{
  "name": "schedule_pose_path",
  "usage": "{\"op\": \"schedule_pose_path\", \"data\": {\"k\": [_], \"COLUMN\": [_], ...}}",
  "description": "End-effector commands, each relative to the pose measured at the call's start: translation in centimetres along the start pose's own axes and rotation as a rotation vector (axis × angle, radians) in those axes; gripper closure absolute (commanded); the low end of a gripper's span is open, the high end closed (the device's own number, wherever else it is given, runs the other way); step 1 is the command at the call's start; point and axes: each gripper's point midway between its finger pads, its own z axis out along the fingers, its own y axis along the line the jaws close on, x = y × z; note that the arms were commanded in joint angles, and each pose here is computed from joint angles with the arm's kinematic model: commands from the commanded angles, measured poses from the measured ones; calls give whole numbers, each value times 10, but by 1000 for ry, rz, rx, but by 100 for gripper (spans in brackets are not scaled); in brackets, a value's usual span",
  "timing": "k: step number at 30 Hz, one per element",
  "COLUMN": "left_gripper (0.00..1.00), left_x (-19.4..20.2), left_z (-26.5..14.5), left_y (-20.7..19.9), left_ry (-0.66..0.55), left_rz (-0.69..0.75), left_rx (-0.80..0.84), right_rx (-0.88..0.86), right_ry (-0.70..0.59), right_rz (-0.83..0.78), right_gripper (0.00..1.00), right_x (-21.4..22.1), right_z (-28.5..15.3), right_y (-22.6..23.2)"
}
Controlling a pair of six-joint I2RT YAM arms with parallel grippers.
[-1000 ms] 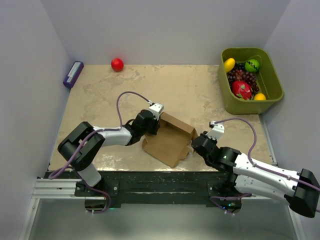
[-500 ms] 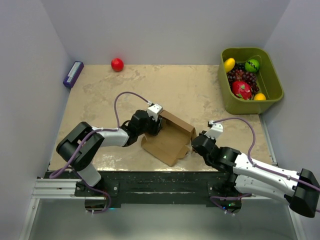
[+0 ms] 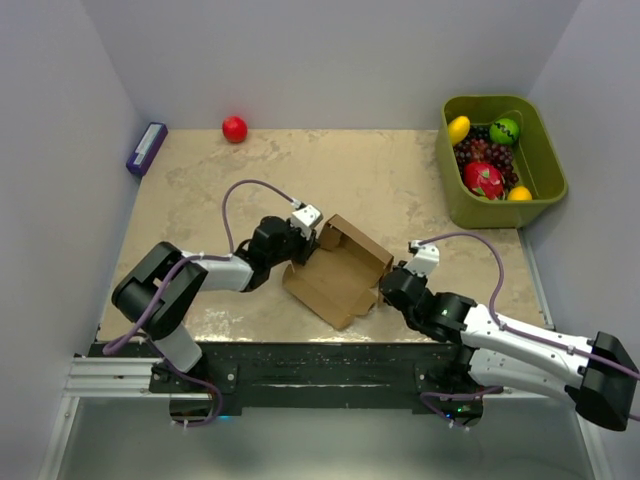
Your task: Fold the paper box
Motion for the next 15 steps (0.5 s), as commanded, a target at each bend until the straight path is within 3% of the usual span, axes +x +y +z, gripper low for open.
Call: {"op": "schedule_pose_path", "data": {"k": [1, 3, 7, 10, 15], "left_gripper": [80, 81, 83, 84, 85], "left_x": [-14, -7, 1, 4, 11], "left_z": [7, 7, 5, 4, 2], "left_y": [-5, -3, -2, -4, -8], "left_ry": [-60, -37, -20, -17, -8], "left_rz": [47, 42, 38, 32, 12], "left_rx": [48, 40, 36, 37, 56], "right_rx": [-28, -6, 33, 61, 18], "right_ry": [-33, -34, -55, -56, -52], "right_rz": [10, 13, -15, -7, 28], "right_gripper": [100, 93, 44, 28, 18], "right_x": [-13, -15, -25, -34, -57], "right_z": [-1, -2, -6, -13, -31], "right_y": [13, 10, 4, 2, 17]}}
